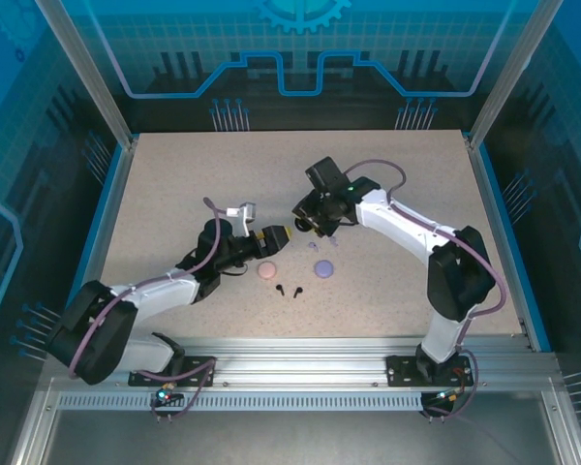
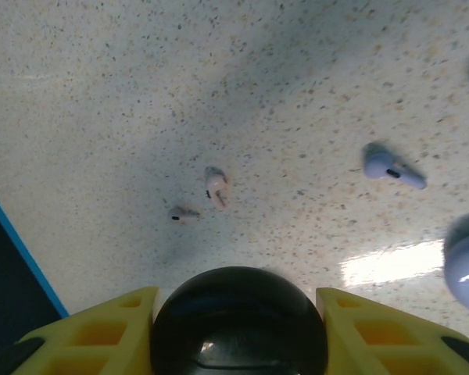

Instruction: Insert the wireless bluetooth earbuds into the charging case

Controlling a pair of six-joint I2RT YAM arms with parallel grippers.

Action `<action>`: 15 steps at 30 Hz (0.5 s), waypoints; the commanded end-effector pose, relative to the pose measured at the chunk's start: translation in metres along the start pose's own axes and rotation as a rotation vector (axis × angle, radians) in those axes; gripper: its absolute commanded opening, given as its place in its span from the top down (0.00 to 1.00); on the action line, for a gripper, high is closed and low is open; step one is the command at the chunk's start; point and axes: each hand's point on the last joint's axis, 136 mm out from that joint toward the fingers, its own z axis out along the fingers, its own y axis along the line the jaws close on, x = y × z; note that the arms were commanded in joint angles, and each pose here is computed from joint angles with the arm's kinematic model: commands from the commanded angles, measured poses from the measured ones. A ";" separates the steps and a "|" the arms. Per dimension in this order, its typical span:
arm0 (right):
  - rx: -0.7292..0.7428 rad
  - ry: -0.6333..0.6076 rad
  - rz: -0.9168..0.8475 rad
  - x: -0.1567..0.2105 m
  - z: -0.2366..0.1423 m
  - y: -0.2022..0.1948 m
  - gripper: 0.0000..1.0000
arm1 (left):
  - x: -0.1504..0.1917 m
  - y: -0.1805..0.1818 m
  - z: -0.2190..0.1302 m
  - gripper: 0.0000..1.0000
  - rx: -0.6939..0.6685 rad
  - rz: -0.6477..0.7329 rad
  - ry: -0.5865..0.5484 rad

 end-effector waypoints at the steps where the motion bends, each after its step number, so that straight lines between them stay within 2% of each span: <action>1: -0.057 0.032 0.027 0.005 -0.003 0.022 0.61 | -0.021 -0.020 0.009 0.26 0.055 0.067 -0.076; 5: -0.060 0.034 0.030 0.006 -0.002 0.026 0.61 | -0.023 -0.021 0.014 0.39 0.058 0.063 -0.093; 15: -0.062 0.034 0.033 0.010 0.000 0.029 0.62 | -0.030 -0.020 0.028 0.45 0.050 0.044 -0.137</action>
